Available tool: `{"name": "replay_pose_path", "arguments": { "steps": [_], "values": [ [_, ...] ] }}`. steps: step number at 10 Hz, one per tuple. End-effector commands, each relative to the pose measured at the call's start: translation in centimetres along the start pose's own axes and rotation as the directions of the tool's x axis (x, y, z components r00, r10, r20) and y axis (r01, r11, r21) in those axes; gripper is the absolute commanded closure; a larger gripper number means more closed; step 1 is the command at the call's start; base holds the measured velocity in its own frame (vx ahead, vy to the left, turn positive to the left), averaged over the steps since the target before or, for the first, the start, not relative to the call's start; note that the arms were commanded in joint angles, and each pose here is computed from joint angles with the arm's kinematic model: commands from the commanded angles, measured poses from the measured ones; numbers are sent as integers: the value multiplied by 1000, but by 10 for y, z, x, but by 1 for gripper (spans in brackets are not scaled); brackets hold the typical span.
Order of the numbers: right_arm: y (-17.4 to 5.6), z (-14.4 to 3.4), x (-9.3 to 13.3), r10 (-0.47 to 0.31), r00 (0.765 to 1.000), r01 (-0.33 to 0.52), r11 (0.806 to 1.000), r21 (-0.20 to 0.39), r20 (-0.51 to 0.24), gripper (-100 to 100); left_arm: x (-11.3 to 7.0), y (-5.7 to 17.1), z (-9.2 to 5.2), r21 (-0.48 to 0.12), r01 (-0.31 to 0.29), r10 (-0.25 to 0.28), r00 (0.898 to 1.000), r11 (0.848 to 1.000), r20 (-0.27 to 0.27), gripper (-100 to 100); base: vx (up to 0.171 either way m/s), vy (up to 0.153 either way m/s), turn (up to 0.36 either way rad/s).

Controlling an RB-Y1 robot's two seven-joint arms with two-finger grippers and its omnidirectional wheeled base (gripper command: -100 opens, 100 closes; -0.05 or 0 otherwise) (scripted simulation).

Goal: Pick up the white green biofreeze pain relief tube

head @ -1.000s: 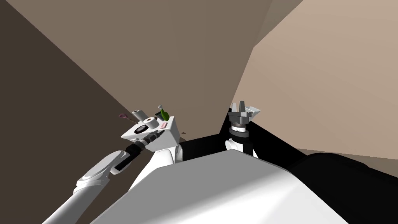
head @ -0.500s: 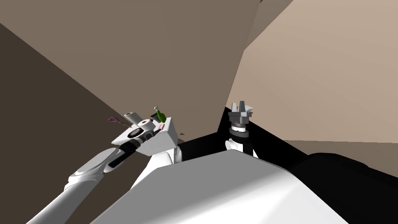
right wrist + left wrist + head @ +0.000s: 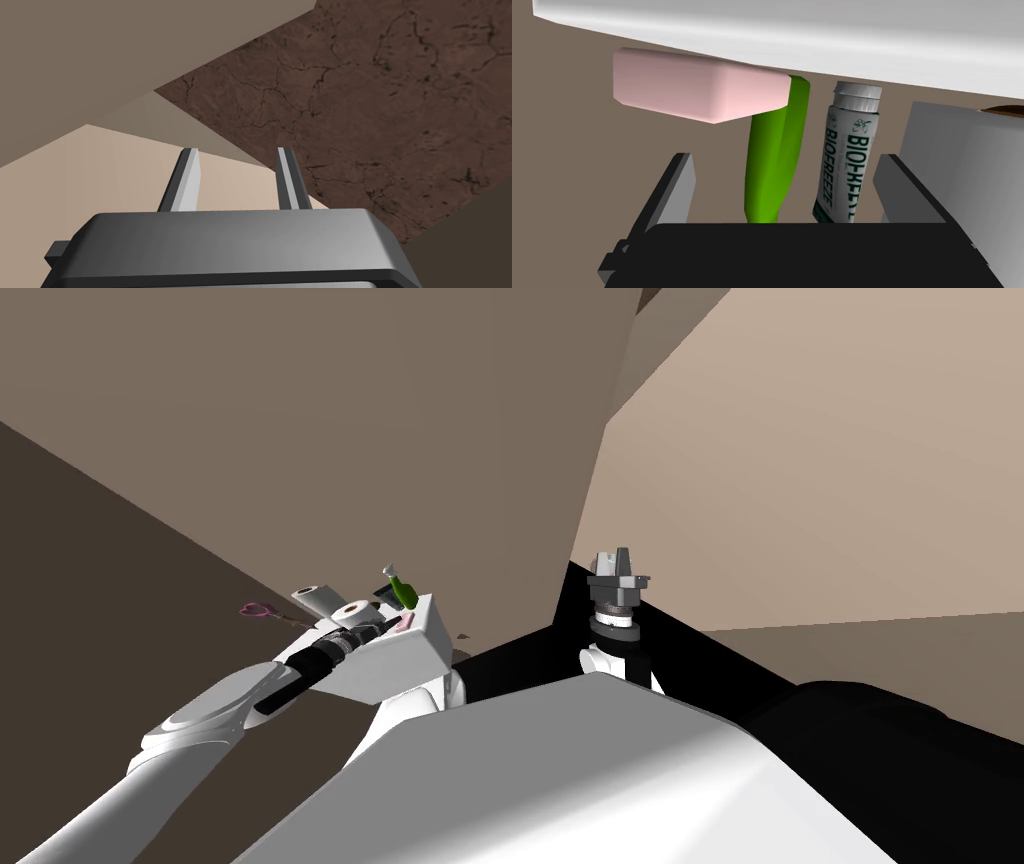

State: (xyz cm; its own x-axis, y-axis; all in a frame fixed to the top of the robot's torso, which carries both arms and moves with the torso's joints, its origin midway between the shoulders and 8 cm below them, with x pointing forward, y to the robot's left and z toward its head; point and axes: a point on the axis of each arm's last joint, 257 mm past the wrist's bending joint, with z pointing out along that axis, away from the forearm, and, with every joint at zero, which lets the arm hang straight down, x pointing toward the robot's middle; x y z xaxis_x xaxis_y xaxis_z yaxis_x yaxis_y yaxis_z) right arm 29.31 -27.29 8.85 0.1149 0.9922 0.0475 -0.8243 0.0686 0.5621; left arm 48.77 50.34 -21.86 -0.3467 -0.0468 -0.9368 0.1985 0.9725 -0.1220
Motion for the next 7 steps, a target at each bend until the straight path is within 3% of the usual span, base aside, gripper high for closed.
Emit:
{"name": "replay_pose_path", "arguments": {
  "steps": [1, 2, 7],
  "values": [
    [0, 0, 0, 0, 1000, 0, 1000, 0, 0, 0, -11, 19, -3, -31, -3, 2, 1000, 1000, -3, -100, -3, 41, -183],
    [0, 0, 0, 0, 1000, 0, 1000, 0, 0, 0, -11, 19, -3, -31, -3, 2, 1000, 1000, -3, -100, -2, 29, -80],
    [0, 0, 0, 0, 1000, 0, 1000, 0, 0, 0, -47, 63, -16, -108, -21, 21, 1000, 994, -4, -100, 21, 36, -156]
  ]
}}
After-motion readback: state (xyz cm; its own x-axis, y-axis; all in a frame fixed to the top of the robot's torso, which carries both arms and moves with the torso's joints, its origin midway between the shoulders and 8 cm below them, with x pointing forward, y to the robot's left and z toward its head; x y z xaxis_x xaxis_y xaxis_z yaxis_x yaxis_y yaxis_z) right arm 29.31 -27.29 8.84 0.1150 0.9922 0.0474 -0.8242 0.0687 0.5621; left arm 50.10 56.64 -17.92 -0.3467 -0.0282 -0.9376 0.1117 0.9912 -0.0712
